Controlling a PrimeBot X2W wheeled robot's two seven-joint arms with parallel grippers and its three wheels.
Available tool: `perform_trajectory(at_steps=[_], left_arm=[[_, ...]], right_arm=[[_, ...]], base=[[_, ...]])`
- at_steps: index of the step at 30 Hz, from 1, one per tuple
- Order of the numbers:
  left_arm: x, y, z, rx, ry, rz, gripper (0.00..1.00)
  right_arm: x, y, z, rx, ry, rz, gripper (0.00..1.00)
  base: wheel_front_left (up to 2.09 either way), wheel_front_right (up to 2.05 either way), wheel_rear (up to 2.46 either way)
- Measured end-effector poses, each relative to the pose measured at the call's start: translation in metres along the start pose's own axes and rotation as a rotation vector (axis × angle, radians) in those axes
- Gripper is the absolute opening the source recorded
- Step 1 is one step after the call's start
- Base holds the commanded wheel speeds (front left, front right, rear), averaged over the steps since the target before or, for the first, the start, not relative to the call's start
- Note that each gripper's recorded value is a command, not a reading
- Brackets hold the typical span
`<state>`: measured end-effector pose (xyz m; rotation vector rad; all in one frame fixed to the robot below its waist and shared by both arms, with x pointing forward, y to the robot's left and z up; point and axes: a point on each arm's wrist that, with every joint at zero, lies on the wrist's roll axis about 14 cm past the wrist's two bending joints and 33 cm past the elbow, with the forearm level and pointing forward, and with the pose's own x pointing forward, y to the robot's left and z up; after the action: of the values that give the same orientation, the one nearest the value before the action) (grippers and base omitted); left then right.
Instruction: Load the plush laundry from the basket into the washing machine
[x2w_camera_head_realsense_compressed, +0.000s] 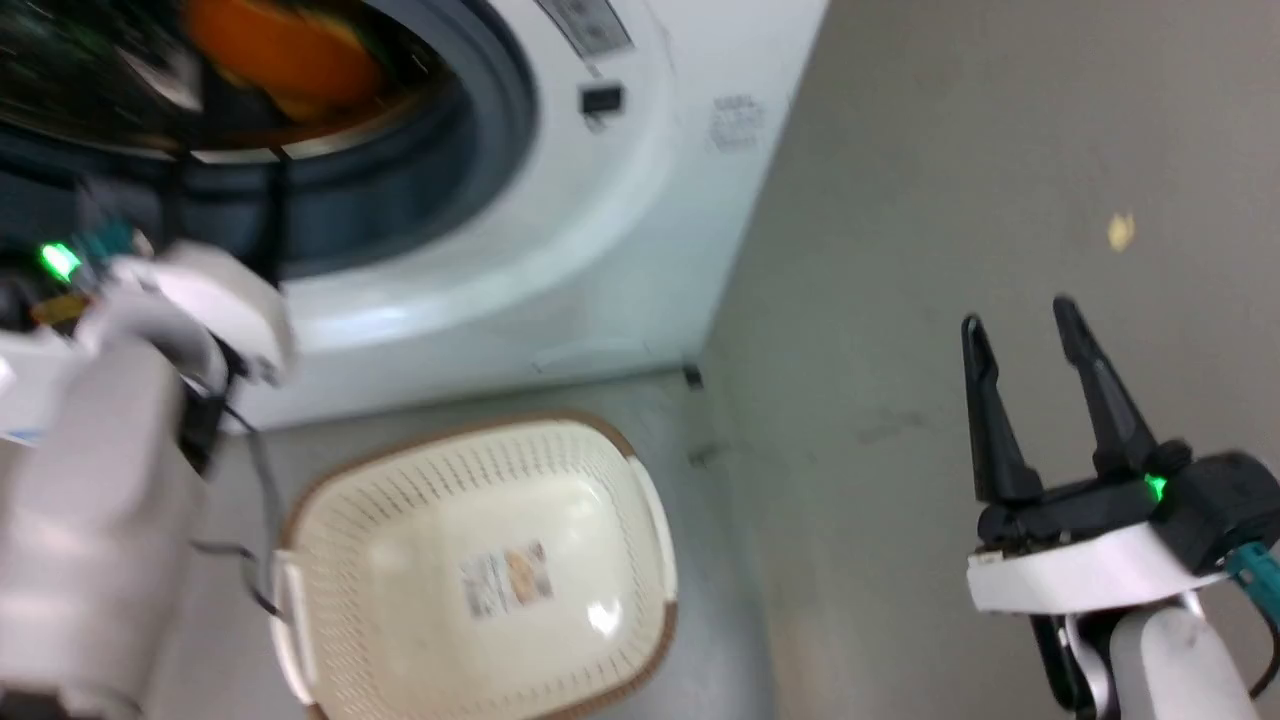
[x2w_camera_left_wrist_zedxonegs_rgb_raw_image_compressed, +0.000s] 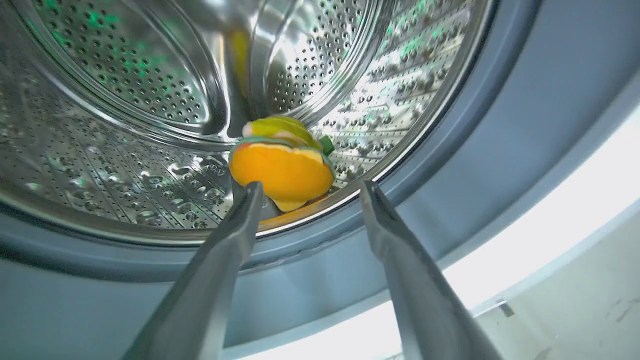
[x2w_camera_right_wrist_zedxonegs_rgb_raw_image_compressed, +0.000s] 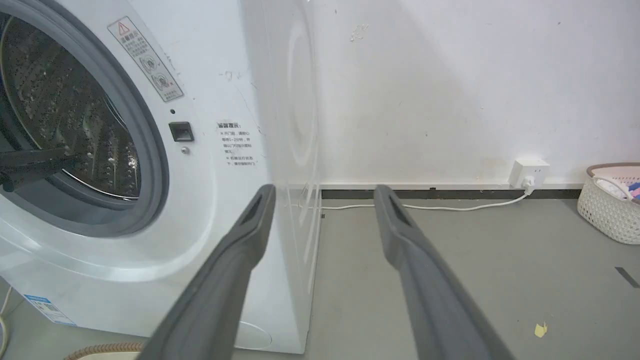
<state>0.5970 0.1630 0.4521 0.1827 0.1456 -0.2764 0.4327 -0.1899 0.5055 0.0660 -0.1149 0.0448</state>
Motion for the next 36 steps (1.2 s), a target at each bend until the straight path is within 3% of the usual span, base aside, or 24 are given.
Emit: perform_trajectory(at_steps=[10, 19, 27, 36], left_arm=[[-0.131, -0.004, 0.076, -0.186, -0.309, 0.173, 1.0], [-0.225, -0.024, 0.059, -0.244, -0.319, 0.258, 1.0], [-0.251, -0.036, 0.017, -0.276, -0.206, 0.289, 1.0], [-0.25, -0.05, 0.012, -0.206, -0.183, 0.252, 1.0]], right_arm=[[-0.026, 0.036, 0.039, 0.003, -0.084, 0.092, 1.0], [-0.05, 0.055, 0.046, 0.021, -0.091, 0.141, 1.0], [-0.061, 0.059, 0.036, 0.034, -0.057, 0.152, 1.0], [-0.064, 0.06, 0.027, 0.047, -0.028, 0.153, 1.0]], base=[[0.0, 0.0, 0.0], [0.0, 0.0, 0.0], [0.0, 0.0, 0.0], [0.0, 0.0, 0.0]])
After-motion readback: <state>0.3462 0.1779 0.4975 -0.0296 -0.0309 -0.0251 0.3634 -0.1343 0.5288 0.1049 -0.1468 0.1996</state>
